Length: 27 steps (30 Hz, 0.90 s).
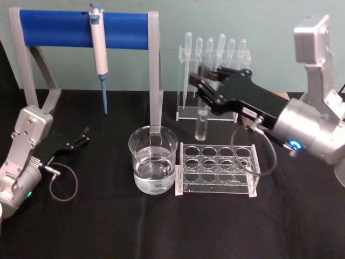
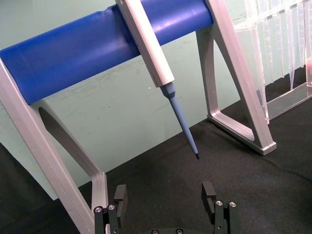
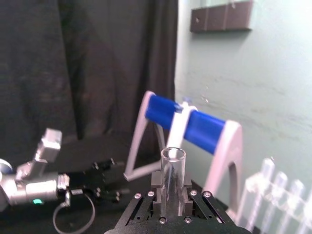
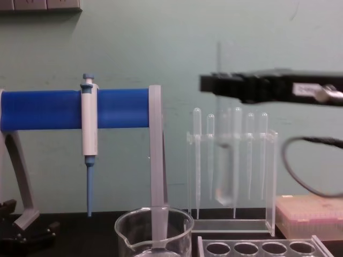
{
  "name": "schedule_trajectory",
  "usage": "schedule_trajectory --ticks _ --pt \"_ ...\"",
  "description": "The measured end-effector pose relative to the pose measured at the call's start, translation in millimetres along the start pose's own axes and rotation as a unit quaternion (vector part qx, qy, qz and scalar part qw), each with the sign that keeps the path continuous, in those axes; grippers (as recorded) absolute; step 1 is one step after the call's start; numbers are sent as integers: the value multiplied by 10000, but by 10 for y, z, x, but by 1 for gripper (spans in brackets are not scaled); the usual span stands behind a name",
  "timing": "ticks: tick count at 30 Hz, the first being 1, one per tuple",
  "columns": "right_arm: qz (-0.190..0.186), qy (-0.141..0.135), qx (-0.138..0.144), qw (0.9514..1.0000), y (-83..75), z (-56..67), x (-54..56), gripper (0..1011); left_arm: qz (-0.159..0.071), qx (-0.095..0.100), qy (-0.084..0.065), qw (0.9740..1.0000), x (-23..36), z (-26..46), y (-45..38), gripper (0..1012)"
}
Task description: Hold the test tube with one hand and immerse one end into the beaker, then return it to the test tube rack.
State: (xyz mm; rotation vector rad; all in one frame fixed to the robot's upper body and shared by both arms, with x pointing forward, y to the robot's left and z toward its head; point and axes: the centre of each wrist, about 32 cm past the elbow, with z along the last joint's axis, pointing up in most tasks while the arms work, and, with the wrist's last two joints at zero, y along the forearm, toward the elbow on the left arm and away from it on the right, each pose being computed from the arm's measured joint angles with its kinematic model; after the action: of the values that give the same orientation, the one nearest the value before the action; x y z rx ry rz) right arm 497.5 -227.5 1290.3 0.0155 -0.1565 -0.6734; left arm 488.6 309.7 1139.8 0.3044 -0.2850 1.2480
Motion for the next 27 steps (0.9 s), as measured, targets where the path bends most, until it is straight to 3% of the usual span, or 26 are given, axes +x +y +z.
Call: schedule_trajectory --ticks 6,12,19,27 --pt "200 -27 84 9998 245 39 -57 224 0 0 0 10000 0 0 0 1000" --pt "353 45 122 9993 502 -90 -128 224 0 0 0 10000 0 0 0 1000" --pt "462 99 103 9988 667 -392 -223 224 0 0 0 10000 0 0 0 1000" --pt "435 235 -16 9988 656 -749 -328 224 0 0 0 10000 0 0 0 1000"
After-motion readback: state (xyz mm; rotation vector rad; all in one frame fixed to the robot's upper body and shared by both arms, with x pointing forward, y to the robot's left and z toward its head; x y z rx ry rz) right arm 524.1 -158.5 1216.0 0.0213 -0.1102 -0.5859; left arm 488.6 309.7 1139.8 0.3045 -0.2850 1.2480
